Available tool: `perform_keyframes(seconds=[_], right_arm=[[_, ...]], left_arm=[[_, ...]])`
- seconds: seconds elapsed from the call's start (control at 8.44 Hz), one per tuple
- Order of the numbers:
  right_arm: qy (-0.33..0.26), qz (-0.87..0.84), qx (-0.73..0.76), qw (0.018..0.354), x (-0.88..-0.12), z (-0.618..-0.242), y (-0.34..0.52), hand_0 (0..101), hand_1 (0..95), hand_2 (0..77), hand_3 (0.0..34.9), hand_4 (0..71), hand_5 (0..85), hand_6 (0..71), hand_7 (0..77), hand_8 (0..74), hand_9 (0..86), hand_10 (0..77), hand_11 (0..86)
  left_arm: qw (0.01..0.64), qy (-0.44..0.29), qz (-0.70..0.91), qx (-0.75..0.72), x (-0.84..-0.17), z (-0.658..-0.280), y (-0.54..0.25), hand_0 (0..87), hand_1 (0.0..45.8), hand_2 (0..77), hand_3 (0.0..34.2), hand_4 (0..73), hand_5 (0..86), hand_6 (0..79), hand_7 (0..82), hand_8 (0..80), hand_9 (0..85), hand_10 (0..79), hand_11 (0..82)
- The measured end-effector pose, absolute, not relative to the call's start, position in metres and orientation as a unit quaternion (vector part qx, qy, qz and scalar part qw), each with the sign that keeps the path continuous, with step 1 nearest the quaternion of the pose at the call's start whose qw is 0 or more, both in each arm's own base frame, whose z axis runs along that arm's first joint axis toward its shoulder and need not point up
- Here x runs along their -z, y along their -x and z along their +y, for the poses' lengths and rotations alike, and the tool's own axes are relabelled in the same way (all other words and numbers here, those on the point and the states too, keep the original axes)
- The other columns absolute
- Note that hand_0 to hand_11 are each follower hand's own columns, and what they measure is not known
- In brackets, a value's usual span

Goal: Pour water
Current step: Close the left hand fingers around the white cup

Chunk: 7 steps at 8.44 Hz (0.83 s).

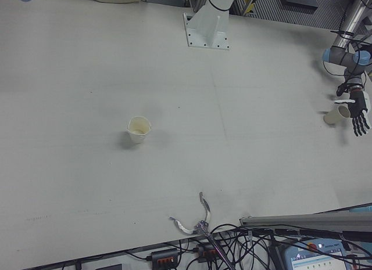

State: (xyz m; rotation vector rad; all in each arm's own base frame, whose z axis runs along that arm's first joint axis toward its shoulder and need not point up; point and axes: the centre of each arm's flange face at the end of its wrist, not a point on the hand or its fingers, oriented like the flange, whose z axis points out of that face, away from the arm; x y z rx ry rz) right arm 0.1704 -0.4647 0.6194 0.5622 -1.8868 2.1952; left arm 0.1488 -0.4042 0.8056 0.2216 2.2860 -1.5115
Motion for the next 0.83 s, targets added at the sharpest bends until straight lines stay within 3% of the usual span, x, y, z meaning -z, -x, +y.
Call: perform_keyframes(seconds=[0.24,0.47,0.83], right_arm=[[-0.190,-0.637,-0.741,0.096,-0.6195,-0.4645,-0.1709,46,7.6,2.7,0.0,6.5,3.8,0.5,1.1,0.5,0.5,0.0,0.5],[-0.190,-0.636,-0.741,0.096,-0.6195,-0.4644,-0.1709,46,9.3,2.7,0.0,6.5,2.7,0.5,1.1,0.5,0.5,0.0,0.5],[-0.190,-0.636,-0.741,0.098,-0.6198,-0.4648,-0.1699,46,8.7,2.7,0.0,6.5,2.7,0.5,1.1,0.5,0.5,0.0,1.1]], left_arm=[[0.188,-0.082,0.823,0.530,-0.8044,-0.4054,-0.1509,57.3,25.1,8.7,9.0,1.1,0.0,0.0,0.5,1.1,2.2,0.0,1.6],[0.194,-0.084,0.822,0.528,-0.8062,-0.4046,-0.1526,56.3,22.9,8.7,9.0,1.1,0.0,0.0,0.5,1.1,2.2,0.0,1.6],[0.215,-0.076,0.818,0.528,-0.8093,-0.4035,-0.1602,55.9,24.0,8.7,7.4,1.1,0.0,0.0,0.5,1.1,2.2,0.0,3.3]])
